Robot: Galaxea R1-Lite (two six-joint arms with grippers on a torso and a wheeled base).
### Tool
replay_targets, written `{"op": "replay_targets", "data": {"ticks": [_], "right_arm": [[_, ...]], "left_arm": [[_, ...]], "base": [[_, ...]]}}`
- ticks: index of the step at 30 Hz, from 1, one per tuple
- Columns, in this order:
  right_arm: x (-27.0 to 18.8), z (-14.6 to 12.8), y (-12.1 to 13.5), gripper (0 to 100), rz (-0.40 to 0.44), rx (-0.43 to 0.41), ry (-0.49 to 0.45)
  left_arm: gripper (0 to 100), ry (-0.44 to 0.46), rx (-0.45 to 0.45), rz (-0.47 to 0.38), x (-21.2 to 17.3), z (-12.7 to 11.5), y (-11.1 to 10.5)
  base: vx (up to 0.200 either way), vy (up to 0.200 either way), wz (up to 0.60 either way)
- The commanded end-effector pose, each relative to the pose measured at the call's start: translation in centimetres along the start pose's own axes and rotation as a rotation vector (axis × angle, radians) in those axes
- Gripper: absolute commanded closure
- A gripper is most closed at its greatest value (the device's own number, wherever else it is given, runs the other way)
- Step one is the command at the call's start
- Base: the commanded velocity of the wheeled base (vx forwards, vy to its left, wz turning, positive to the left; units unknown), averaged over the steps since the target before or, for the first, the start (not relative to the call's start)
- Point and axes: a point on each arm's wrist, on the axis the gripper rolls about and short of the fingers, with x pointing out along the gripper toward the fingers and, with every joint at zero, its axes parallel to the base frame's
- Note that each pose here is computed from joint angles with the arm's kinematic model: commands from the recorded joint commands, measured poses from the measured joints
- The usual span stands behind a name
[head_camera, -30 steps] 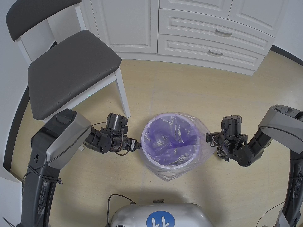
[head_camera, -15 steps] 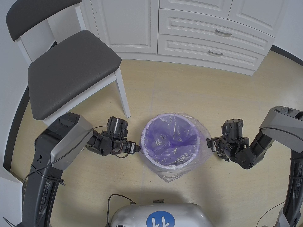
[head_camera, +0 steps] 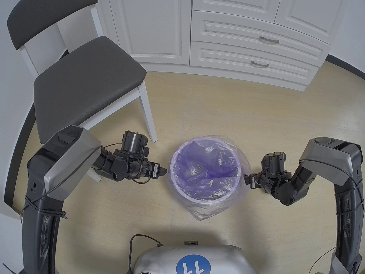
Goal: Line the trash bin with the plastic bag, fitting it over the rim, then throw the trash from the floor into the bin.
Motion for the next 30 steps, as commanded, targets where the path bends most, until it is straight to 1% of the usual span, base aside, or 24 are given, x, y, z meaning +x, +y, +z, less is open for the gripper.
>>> {"op": "replay_targets", "data": {"ticks": [1,3,5,6,8,9,11,12,14,15,16,23,25,26,27,29,30], "right_arm": [[1.7,-1.9,-0.2,0,-0.013,-0.004,0.045],[1.9,-1.8,-0.2,0,-0.013,-0.003,0.042],[2.0,-1.7,-0.1,0,-0.015,-0.006,0.056],[2.3,-1.5,-0.1,0,-0.024,-0.011,0.078],[2.6,-1.1,0.0,0,-0.031,-0.001,0.086],[3.0,-0.7,0.3,0,-0.036,0.027,0.075],[3.3,-0.6,0.5,0,-0.038,0.036,0.064],[3.7,0.3,1.0,0,-0.04,0.051,0.036],[3.8,0.6,1.1,0,-0.038,0.054,0.025],[4.2,1.7,1.6,0,-0.029,0.061,-0.015],[4.3,2.2,1.9,0,-0.022,0.062,-0.028],[6.3,6.7,4.3,0,0.012,0.052,-0.041],[6.6,7.2,4.6,0,0.017,0.052,-0.046],[7.3,8.6,5.8,0,0.031,0.047,-0.054],[7.6,9.2,6.2,0,0.037,0.048,-0.061],[8.1,9.3,7.4,0,0.051,0.04,-0.052],[8.4,8.4,7.9,0,0.058,0.024,-0.023]], "left_arm": [[0,-0.029,-0.003,0.006,-1.6,1.1,0.4],[0,-0.031,-0.002,0.007,-1.7,1.2,0.4],[0,-0.032,-0.003,0.008,-1.8,1.3,0.5],[0,-0.034,-0.004,0.009,-1.9,1.4,0.6],[0,-0.039,-0.005,0.01,-2.1,1.5,0.6],[0,-0.04,-0.007,0.012,-2.2,1.6,0.7],[0,-0.039,-0.007,0.012,-2.3,1.5,0.7],[0,-0.04,-0.007,0.011,-2.7,1.6,0.7],[0,-0.042,-0.007,0.011,-2.7,1.7,0.7],[0,-0.048,-0.006,0.011,-3.1,1.9,0.7],[0,-0.051,-0.006,0.01,-3.2,2.0,0.7],[0,-0.084,-0.011,0.018,-4.8,3.1,1.1],[0,-0.087,-0.011,0.018,-4.9,3.2,1.0],[0,-0.096,-0.016,0.022,-5.4,3.4,1.4],[0,-0.104,-0.017,0.013,-5.7,3.7,1.5],[0,-0.111,-0.021,-0.011,-6.3,3.9,1.8],[0,-0.114,-0.022,-0.024,-6.7,4.0,1.8]], "base": [[0.0,0.0,0.0],[0.0,0.0,0.0],[0.0,0.0,0.0],[0.0,0.0,0.0],[0.0,0.0,0.0],[0.0,0.0,0.0],[0.0,0.0,0.0],[0.0,0.0,0.0],[0.0,0.0,0.0],[0.0,0.0,0.0],[0.0,0.0,0.0],[0.0,0.0,0.0],[0.0,0.0,0.0],[0.0,0.0,0.0],[0.0,0.0,0.0],[0.0,0.0,0.0],[0.0,0.0,0.0]]}}
